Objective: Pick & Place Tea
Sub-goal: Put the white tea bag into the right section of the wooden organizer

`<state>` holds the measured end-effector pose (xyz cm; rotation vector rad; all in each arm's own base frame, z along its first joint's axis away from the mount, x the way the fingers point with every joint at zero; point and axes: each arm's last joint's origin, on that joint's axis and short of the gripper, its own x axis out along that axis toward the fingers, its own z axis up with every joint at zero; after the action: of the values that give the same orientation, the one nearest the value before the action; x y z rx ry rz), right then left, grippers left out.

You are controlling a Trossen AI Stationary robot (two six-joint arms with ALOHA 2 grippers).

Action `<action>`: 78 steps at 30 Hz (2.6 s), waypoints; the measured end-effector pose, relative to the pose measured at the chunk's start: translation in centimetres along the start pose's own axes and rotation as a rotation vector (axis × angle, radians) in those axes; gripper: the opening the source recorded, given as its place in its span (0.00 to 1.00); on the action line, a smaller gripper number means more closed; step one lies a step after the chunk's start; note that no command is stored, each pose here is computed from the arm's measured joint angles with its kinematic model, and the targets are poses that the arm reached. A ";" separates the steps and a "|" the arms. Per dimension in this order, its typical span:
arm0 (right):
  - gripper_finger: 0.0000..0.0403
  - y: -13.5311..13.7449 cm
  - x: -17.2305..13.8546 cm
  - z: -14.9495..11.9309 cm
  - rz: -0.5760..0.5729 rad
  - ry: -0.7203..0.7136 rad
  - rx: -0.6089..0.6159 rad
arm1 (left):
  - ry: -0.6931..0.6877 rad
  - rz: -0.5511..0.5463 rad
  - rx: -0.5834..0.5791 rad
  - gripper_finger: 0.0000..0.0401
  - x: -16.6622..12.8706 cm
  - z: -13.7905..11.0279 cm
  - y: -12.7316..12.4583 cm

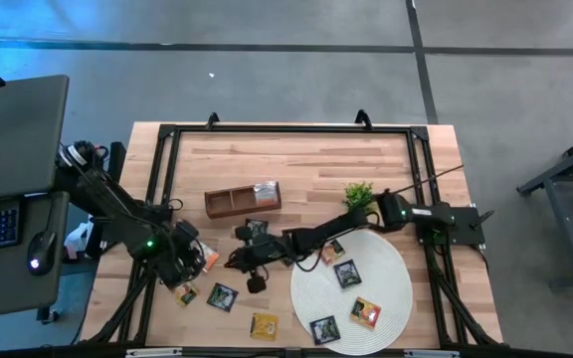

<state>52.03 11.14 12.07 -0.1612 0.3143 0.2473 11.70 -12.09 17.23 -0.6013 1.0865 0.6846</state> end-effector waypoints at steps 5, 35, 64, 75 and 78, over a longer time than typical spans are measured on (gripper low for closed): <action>0.02 -0.2 0.5 0.4 -0.028 0.108 -0.012 | 0.042 -0.096 -0.087 0.50 2.7 -1.1 0.6; 0.00 -2.8 -14.5 6.5 -0.489 0.624 -0.099 | -0.324 -0.108 -0.068 0.01 -1.5 1.9 -1.4; 0.00 0.0 -25.0 -5.4 -0.428 0.004 0.278 | -0.434 0.340 0.699 0.00 5.0 20.0 -4.4; 0.00 -0.1 -25.0 -5.4 -0.435 0.015 0.231 | -0.389 0.337 0.777 0.08 6.3 19.8 -4.9; 0.00 -0.1 -25.0 -5.4 -0.435 0.015 0.231 | -0.381 0.324 0.781 0.14 6.3 19.7 -4.9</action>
<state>27.49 4.65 15.14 -0.0012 0.3121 -0.2209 28.82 0.47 18.76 0.3713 0.9954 0.5583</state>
